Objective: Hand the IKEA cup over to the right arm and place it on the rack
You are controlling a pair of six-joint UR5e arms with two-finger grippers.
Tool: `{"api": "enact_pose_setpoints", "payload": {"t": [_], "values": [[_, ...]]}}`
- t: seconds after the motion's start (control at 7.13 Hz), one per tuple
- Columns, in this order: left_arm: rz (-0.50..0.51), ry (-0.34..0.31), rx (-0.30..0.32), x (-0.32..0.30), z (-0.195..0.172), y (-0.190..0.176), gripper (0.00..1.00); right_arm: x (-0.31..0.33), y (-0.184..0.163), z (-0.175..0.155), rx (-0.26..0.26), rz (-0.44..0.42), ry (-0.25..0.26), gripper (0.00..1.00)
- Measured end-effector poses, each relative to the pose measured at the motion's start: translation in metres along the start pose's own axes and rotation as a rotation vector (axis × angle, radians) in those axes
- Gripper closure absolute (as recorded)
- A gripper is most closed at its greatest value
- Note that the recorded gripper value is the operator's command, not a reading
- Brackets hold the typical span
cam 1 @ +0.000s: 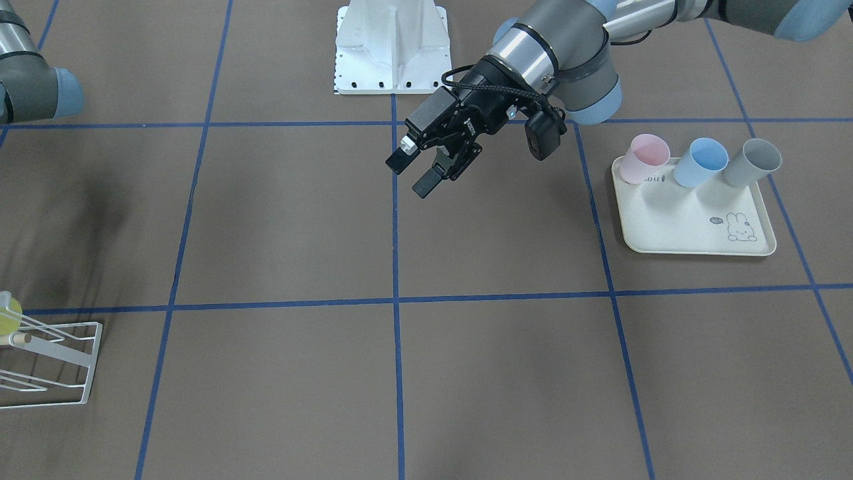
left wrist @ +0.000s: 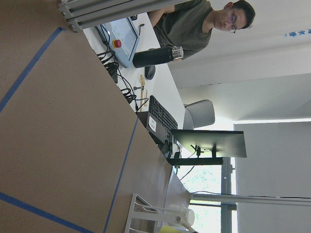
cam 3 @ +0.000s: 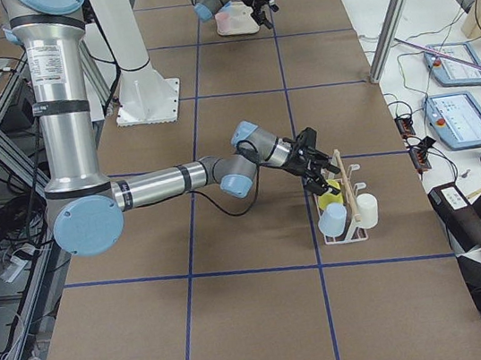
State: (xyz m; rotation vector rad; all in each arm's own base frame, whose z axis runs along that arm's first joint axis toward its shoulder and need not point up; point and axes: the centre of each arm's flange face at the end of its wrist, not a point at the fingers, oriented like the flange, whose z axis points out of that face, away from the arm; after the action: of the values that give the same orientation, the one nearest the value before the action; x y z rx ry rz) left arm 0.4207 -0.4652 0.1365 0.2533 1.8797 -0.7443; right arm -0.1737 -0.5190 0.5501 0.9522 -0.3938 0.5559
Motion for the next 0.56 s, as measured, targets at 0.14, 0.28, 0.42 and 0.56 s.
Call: {"api": "enact_pose_setpoints", "payload": {"t": [0.14, 0.28, 0.42, 0.56], "values": [[0.000, 0.000, 0.000, 0.000, 0.000, 0.000, 0.00, 0.000, 0.000, 0.000, 0.003, 0.002, -0.006, 0.00], [0.000, 0.001, -0.001, 0.000, 0.000, 0.000, 0.00, -0.002, -0.002, -0.002, 0.010, 0.008, -0.021, 0.00], [0.001, 0.002, -0.002, 0.001, 0.000, 0.001, 0.00, -0.004, -0.007, -0.006, 0.021, 0.014, -0.041, 0.00], [0.003, 0.000, -0.003, 0.001, -0.001, 0.000, 0.00, -0.009, -0.019, -0.013, 0.032, 0.023, -0.066, 0.00]]}}
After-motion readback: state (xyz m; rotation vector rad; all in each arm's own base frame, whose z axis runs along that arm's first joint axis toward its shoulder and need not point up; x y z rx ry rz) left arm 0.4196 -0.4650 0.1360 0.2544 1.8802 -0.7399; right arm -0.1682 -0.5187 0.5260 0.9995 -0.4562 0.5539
